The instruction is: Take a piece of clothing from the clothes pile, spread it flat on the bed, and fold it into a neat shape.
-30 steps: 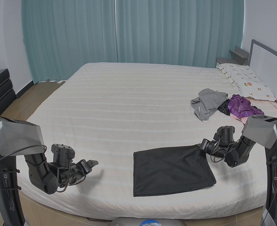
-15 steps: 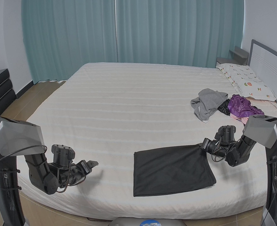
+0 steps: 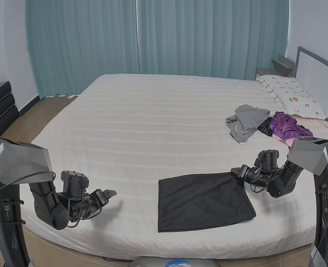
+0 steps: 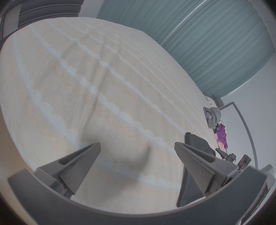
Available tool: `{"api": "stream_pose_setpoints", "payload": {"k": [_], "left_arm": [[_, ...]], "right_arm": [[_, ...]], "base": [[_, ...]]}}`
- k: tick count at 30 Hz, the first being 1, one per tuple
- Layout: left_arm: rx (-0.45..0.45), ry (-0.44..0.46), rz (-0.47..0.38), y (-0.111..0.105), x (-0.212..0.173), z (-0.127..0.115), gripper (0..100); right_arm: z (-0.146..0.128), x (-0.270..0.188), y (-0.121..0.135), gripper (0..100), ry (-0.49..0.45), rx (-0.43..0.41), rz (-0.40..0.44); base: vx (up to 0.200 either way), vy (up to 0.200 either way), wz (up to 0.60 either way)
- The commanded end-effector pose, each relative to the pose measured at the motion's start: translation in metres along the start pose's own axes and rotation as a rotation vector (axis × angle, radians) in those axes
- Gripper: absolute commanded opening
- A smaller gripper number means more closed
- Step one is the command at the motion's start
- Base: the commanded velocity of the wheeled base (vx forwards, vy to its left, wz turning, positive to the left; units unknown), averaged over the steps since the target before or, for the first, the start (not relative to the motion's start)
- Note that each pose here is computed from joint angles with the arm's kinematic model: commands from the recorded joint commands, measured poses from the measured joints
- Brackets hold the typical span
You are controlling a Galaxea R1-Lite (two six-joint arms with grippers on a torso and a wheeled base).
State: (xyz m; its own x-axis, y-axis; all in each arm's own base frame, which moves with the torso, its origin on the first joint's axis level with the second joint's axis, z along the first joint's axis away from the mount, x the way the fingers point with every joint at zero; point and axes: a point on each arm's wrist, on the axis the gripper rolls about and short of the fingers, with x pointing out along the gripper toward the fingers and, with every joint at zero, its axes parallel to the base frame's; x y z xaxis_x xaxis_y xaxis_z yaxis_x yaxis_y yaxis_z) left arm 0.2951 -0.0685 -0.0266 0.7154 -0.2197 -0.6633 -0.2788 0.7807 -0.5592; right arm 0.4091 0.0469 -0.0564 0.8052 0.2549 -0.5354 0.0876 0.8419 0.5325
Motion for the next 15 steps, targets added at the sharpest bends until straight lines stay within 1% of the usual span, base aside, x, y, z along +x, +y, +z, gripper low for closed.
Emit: {"api": "stream_pose_setpoints", "payload": {"k": [1,3,4,6,8,9,11,15], "left_arm": [[-0.004,-0.003,-0.003,-0.0004,-0.0003,0.0004,100],[-0.01,-0.005,-0.007,-0.0009,-0.001,0.0008,100],[-0.013,-0.002,-0.009,-0.0004,-0.0026,0.0007,100],[-0.016,0.006,-0.014,0.0007,-0.0035,0.001,100],[-0.015,0.008,-0.012,0.0016,-0.0039,0.0008,100],[-0.016,0.017,-0.018,0.0017,-0.0045,0.0003,100],[-0.018,0.017,-0.021,0.0017,-0.0048,0.0008,100],[-0.019,0.015,-0.023,0.0011,-0.0045,0.0014,100]], "right_arm": [[0.0,-0.0019,0.0025,100,0.001,0.029,0.005],[0.0016,-0.0027,0.0021,100,-0.003,0.047,0.005],[0.0028,-0.003,0.0006,100,-0.006,0.078,0.003],[0.0052,-0.0048,-0.0004,100,-0.012,0.113,0.001],[0.0058,-0.0055,0.0001,100,-0.014,0.123,0.002],[0.0072,-0.007,0.0005,100,-0.017,0.182,0.003],[0.0079,-0.007,0.001,100,-0.023,0.222,0.008],[0.0097,-0.007,0.0016,100,-0.029,0.255,0.025]], "base": [[0.0,0.0,0.0],[0.0,0.0,0.0],[0.0,0.0,0.0],[0.0,0.0,0.0],[0.0,0.0,0.0],[0.0,0.0,0.0],[0.0,0.0,0.0],[0.0,0.0,0.0]]}}
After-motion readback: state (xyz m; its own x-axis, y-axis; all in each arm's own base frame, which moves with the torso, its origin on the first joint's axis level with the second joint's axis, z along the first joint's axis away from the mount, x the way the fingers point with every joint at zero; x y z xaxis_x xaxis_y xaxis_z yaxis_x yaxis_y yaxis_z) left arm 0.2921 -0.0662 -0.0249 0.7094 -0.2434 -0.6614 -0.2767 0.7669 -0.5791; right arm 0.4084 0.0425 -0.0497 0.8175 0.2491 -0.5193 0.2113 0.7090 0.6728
